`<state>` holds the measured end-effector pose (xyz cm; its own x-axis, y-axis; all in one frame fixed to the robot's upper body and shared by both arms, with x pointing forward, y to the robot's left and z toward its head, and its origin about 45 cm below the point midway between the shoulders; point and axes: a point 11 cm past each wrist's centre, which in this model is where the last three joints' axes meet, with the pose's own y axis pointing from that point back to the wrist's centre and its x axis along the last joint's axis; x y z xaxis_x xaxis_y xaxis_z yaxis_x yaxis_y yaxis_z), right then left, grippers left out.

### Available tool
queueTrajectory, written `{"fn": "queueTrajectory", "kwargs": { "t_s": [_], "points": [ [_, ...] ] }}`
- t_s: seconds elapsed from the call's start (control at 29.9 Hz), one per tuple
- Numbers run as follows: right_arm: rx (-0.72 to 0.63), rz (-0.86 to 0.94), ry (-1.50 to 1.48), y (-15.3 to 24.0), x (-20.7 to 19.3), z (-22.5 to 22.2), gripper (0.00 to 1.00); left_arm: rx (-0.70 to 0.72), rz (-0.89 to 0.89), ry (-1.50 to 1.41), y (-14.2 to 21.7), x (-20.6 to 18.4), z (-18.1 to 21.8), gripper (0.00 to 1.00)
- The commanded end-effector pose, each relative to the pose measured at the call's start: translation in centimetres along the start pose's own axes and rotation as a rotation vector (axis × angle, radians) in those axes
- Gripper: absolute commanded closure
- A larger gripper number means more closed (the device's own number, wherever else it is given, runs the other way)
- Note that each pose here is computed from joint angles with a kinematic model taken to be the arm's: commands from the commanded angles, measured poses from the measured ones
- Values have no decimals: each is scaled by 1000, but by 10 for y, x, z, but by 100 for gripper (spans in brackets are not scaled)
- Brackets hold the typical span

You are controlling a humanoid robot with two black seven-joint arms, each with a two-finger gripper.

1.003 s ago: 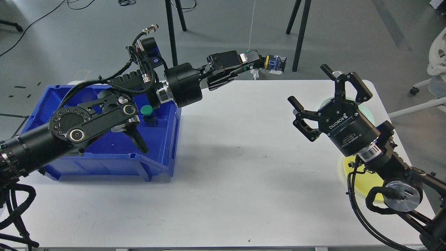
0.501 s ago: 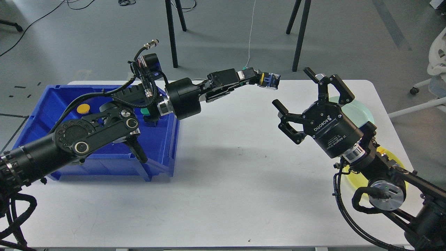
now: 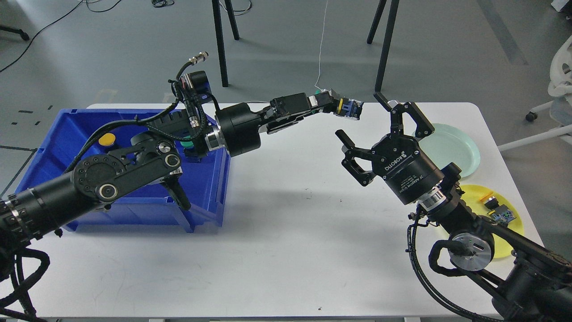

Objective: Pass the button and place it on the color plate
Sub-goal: 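Close the right gripper on the green button held by the left gripper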

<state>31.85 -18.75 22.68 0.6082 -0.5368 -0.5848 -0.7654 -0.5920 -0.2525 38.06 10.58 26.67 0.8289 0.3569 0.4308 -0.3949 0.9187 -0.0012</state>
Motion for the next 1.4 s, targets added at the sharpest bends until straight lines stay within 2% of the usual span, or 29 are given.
{"fn": "queueTrajectory", "kwargs": {
  "t_s": [0.0,0.33,0.43,0.97,1.37],
  "points": [
    [1,-3,1,-1,-1,-1,18,16,-6,-18,2,0,-4,84],
    [0,-9,13,-6,-1,-4,20,33,-21,-34,5,-7,-11,84],
    [-14,0,16,-5,2,-2,24,37,-26,-39,5,-8,-12,84],
    [-90,27,18,2,7,17,24,21,-35,-45,2,-8,-5,84],
    [-89,14,9,2,5,17,24,51,-60,-95,8,-8,-11,84]
  ]
}}
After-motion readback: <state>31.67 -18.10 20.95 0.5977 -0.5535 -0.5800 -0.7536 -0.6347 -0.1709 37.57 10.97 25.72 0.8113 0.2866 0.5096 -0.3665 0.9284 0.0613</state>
